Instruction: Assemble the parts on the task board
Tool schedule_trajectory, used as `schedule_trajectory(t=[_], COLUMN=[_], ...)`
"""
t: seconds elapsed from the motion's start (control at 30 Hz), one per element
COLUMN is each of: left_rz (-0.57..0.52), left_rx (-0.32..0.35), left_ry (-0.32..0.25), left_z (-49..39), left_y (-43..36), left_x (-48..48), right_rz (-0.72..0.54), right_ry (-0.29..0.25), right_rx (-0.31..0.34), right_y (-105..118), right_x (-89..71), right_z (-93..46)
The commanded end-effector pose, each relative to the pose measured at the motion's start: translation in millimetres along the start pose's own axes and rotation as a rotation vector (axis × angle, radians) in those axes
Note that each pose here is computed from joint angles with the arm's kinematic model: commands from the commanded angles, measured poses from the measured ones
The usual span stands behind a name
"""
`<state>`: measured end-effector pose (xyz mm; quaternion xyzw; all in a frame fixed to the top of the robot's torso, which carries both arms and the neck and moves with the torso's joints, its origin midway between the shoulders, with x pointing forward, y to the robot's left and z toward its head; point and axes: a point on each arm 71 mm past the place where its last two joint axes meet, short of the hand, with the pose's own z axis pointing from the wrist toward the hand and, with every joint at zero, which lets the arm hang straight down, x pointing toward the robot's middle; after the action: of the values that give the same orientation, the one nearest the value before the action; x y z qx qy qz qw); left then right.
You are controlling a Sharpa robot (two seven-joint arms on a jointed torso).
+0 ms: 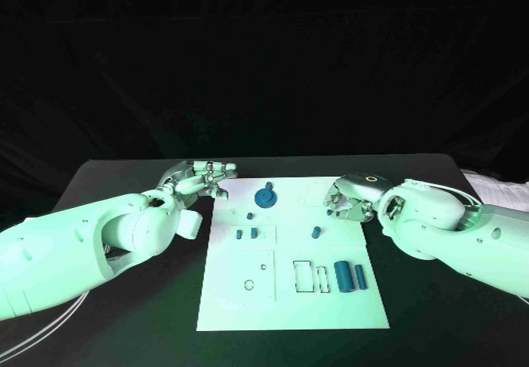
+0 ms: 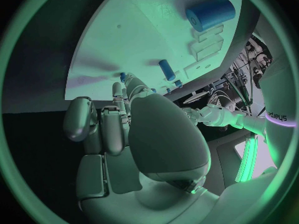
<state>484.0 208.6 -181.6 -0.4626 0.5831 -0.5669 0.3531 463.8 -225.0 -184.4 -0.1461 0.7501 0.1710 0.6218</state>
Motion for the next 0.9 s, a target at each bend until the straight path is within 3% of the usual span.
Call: schedule_trajectory(t=[0.03,0.9], left_rz=[-0.11,-0.08], left_rx=[0.04,0.036], left_ry=[-0.027,-0.037], left_z=[-1.6,-4.9], left_y=[-3.1,-3.2], left_x=[-0.5,-2.1], right_rz=[-0.093,-0.076], right_ry=[0.04,0.086], right_rx=[0.025,-0.009], right_y=[-0.7,12.4], right_x=[4.2,17.4], right_z=[1.0,10.8])
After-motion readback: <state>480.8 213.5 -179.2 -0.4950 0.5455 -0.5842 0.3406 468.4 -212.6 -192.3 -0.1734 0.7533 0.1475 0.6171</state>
